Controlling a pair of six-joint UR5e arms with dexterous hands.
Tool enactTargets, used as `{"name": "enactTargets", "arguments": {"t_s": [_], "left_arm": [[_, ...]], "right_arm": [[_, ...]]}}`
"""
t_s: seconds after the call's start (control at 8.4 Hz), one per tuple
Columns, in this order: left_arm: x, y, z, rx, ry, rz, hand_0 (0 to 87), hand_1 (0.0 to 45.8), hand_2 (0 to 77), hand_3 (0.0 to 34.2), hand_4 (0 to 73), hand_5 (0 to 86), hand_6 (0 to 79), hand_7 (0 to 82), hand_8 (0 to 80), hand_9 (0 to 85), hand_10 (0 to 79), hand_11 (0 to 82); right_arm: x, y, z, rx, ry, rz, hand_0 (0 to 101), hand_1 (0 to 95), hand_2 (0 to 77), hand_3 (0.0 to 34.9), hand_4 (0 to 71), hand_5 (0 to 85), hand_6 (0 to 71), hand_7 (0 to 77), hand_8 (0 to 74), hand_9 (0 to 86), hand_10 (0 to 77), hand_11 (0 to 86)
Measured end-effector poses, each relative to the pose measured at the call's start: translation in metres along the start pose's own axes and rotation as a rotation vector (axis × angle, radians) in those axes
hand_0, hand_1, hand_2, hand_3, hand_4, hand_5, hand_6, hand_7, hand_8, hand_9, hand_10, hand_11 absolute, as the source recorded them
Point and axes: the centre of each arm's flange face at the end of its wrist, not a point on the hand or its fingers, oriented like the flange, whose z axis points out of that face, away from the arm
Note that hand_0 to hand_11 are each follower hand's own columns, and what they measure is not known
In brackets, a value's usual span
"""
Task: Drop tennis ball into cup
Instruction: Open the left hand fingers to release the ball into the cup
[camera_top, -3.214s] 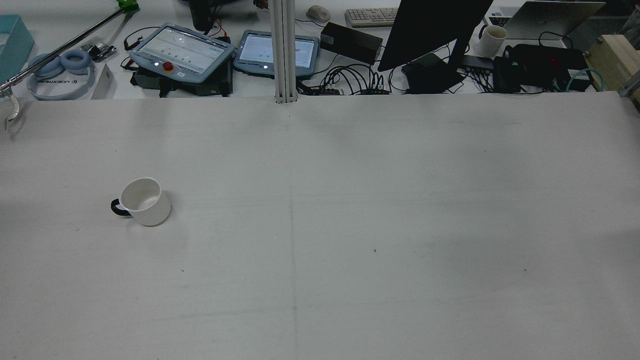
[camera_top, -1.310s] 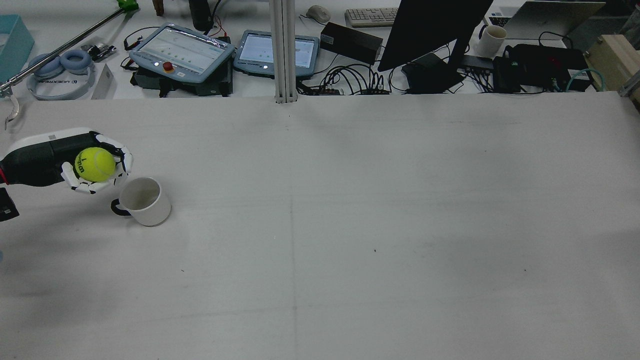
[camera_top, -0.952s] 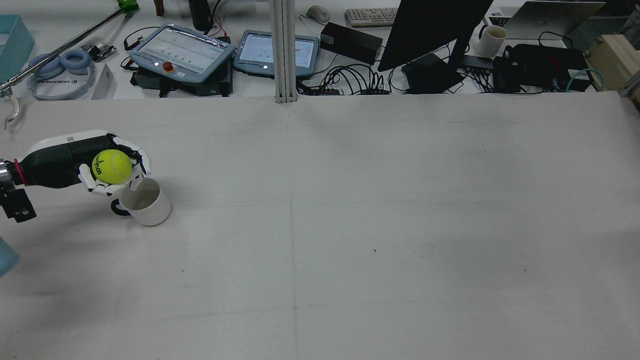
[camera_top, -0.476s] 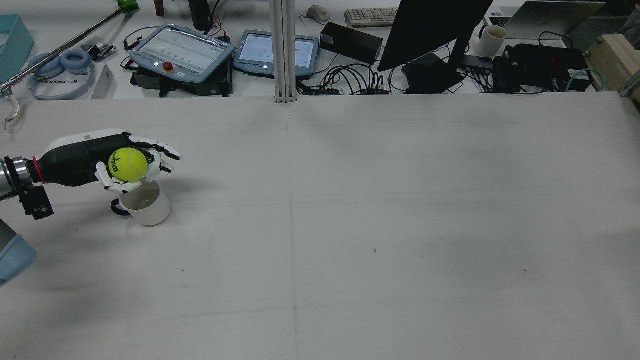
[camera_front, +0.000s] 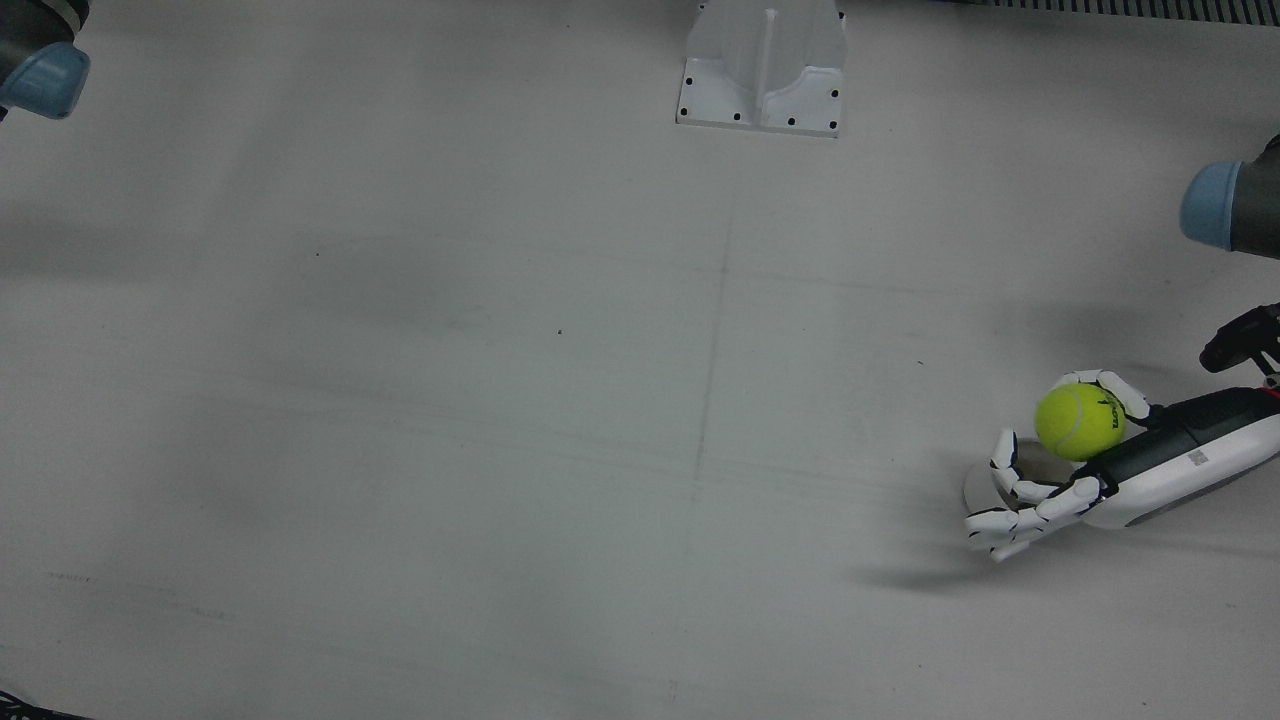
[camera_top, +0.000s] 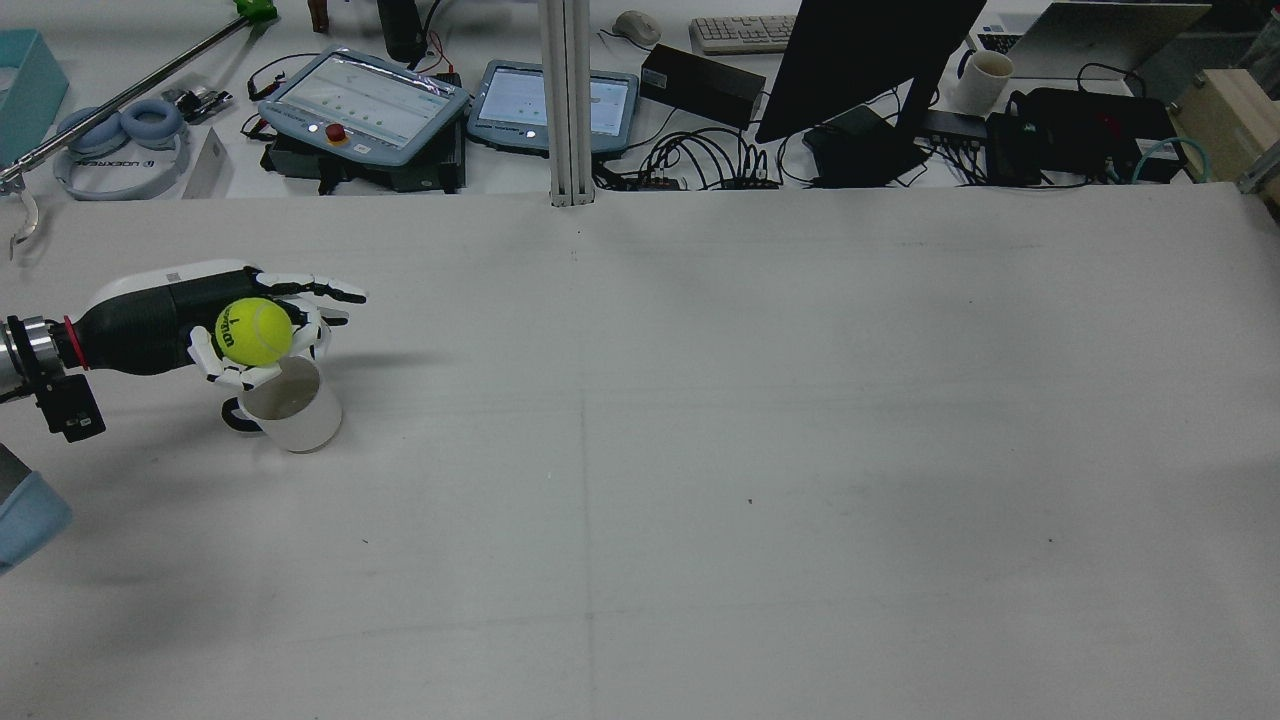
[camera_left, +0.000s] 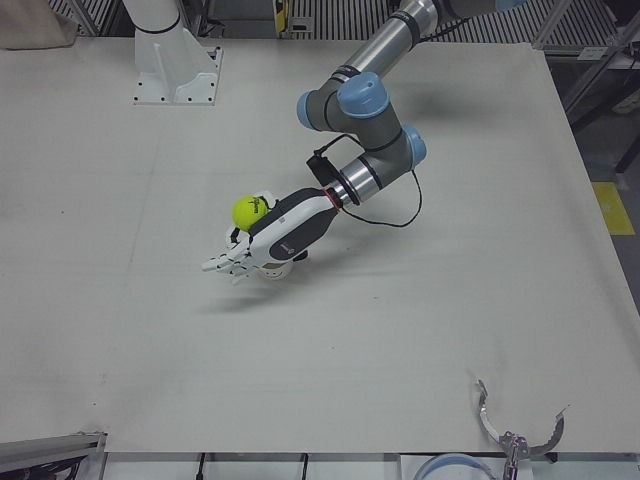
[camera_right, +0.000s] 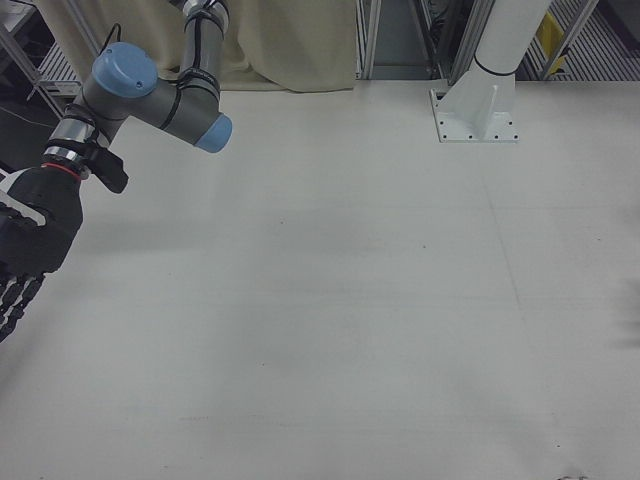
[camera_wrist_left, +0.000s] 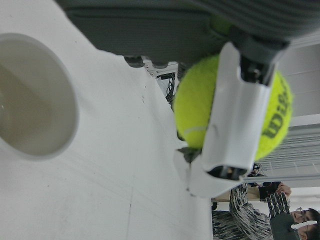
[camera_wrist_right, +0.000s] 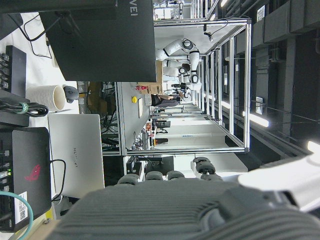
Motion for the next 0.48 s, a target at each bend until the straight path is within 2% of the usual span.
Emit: {"name": "enactTargets", "arguments": {"t_s": [0.12, 0.24, 0.36, 0.48], "left_arm": [[0.0002, 0.0000, -0.0001, -0.001, 0.001, 0.001, 79.9, 22.4, 50.2, 0.0, 1.1, 11.4, 25.6, 35.5, 0.0, 1.6, 0.0, 2.2], [0.0010, -0.0008, -0.0014, -0.001, 0.003, 0.002, 80.2, 30.5, 39.3, 0.0, 1.1, 14.7, 11.4, 24.0, 0.0, 1.6, 0.0, 2.2], [0.0010, -0.0019, -0.0030, -0.002, 0.004, 0.003, 80.2, 37.6, 26.2, 0.0, 1.1, 10.9, 0.0, 9.8, 0.0, 1.6, 0.0, 2.2], [-0.0002, -0.0037, -0.0056, -0.002, 0.005, 0.003, 80.2, 36.0, 10.9, 0.0, 1.1, 13.1, 0.0, 10.4, 0.0, 1.6, 0.0, 2.2]], "right_arm": [[0.0001, 0.0002, 0.0000, 0.000, 0.000, 0.000, 0, 0.5, 0.5, 0.0, 0.0, 0.0, 0.0, 0.0, 0.0, 0.0, 0.0, 0.5], [0.0004, 0.0001, 0.0001, 0.000, 0.001, 0.000, 0, 0.5, 0.5, 0.0, 0.0, 0.0, 0.0, 0.0, 0.0, 0.0, 0.0, 0.5], [0.0006, -0.0001, 0.0001, 0.000, 0.001, 0.000, 0, 0.5, 0.5, 0.0, 0.0, 0.0, 0.0, 0.0, 0.0, 0.0, 0.0, 0.5], [0.0004, -0.0004, 0.0000, 0.001, 0.001, 0.000, 0, 0.5, 0.5, 0.0, 0.0, 0.0, 0.0, 0.0, 0.0, 0.0, 0.0, 0.5]]}}
